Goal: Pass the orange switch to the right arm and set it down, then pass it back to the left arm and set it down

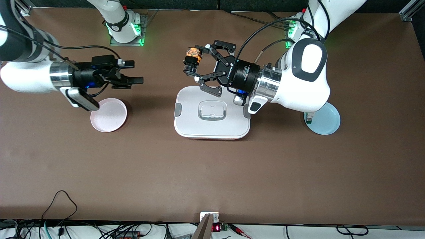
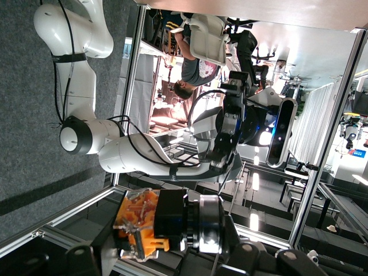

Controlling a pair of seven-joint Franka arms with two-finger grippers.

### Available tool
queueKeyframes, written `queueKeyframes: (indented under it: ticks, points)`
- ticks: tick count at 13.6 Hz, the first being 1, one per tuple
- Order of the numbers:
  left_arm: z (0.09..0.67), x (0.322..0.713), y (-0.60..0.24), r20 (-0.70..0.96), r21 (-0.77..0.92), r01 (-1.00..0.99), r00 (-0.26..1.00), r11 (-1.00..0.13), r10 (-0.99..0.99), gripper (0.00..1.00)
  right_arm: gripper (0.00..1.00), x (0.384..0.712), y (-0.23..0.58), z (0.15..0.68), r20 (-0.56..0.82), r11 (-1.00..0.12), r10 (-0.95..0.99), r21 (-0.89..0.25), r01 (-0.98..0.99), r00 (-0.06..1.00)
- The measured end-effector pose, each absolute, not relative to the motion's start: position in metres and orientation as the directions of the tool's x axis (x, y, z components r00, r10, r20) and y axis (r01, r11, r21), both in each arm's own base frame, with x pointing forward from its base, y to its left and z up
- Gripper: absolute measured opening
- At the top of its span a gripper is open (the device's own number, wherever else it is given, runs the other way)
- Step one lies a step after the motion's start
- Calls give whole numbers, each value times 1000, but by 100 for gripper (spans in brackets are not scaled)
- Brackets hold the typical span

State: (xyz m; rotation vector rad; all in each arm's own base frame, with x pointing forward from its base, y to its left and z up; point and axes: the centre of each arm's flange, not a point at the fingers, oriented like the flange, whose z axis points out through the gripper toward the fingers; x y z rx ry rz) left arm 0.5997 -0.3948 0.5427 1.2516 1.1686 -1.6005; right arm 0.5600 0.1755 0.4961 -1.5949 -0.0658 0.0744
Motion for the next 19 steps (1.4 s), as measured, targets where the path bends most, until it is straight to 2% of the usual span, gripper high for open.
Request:
queueKeyframes:
  ticks: [4, 10, 13, 19]
  points:
    - [543, 600, -395, -976, -197, 941, -215, -276, -36, 72, 100, 555, 224, 506, -38, 16, 36, -999, -39, 999]
    - [543, 600, -395, -976, -199, 940, -217, -276, -36, 72, 100, 546, 270, 536, -223, 8, 8, -975, -223, 975]
    - [543, 600, -395, -975, -199, 940, -217, -276, -36, 72, 100, 544, 285, 547, -281, 39, -5, -959, -280, 960]
    - [543, 600, -395, -975, -199, 940, -217, -276, -36, 72, 100, 533, 312, 553, -315, 25, -46, -949, -314, 948]
